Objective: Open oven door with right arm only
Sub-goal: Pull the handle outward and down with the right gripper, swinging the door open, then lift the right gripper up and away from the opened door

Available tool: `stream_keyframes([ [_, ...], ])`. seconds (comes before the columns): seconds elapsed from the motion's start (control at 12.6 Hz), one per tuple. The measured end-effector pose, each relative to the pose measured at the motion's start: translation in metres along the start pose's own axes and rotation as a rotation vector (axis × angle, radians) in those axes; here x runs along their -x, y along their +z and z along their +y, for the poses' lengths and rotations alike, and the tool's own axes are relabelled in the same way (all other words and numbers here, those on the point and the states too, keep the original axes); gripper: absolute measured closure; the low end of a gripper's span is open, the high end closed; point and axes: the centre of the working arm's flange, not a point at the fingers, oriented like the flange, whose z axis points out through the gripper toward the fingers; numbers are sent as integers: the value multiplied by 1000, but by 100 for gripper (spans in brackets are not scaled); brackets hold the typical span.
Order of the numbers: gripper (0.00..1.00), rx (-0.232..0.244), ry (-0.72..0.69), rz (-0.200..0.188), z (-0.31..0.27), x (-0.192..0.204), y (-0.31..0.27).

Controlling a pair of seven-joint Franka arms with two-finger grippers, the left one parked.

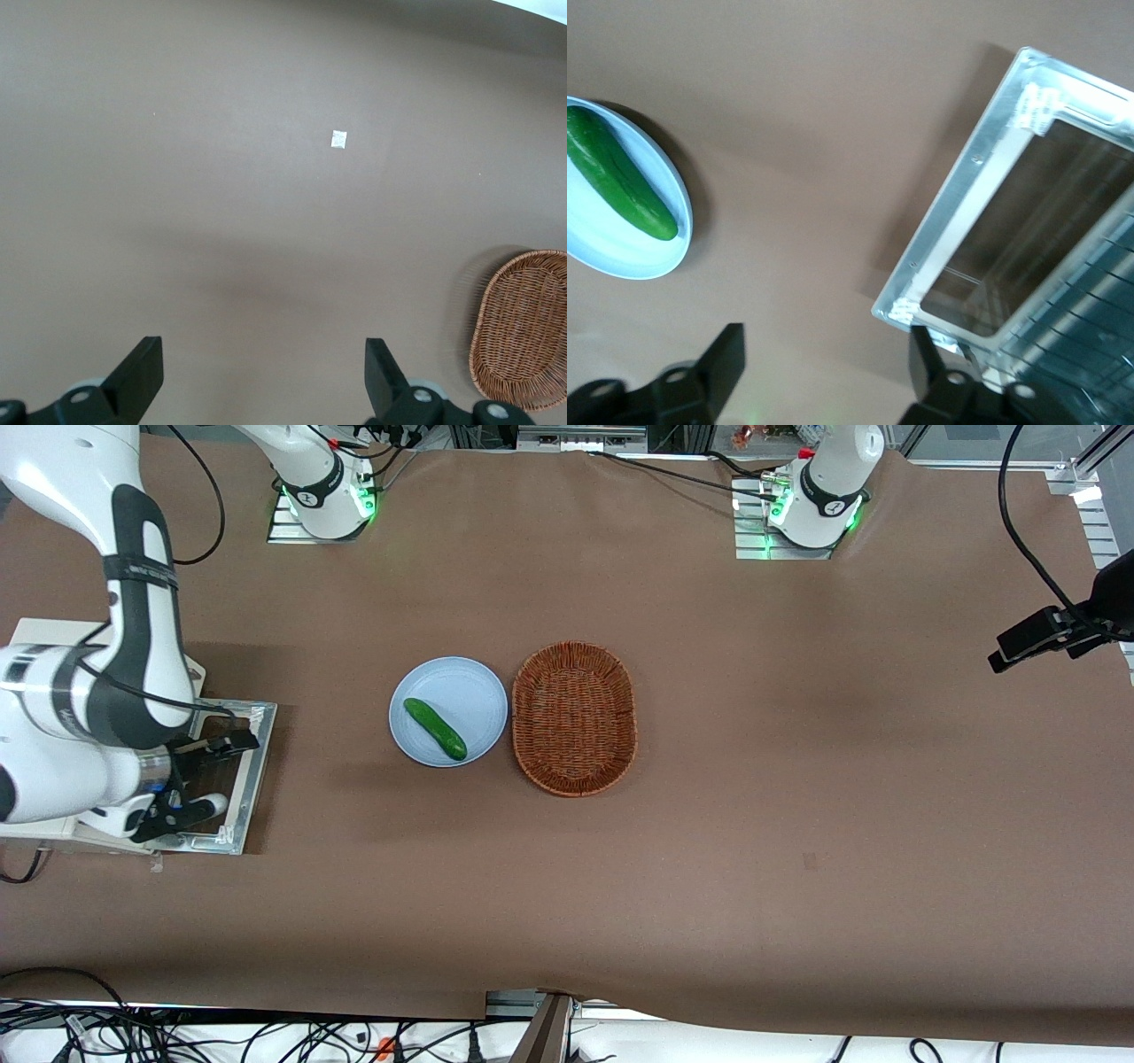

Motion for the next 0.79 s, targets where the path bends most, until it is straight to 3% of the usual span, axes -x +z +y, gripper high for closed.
stream_keyframes([
  [0.08,1,4,6,6,2,5,-13],
  [0.16,0,6,8,12,2,10,-24],
  [0.79,0,58,60,140,14,77,-112],
])
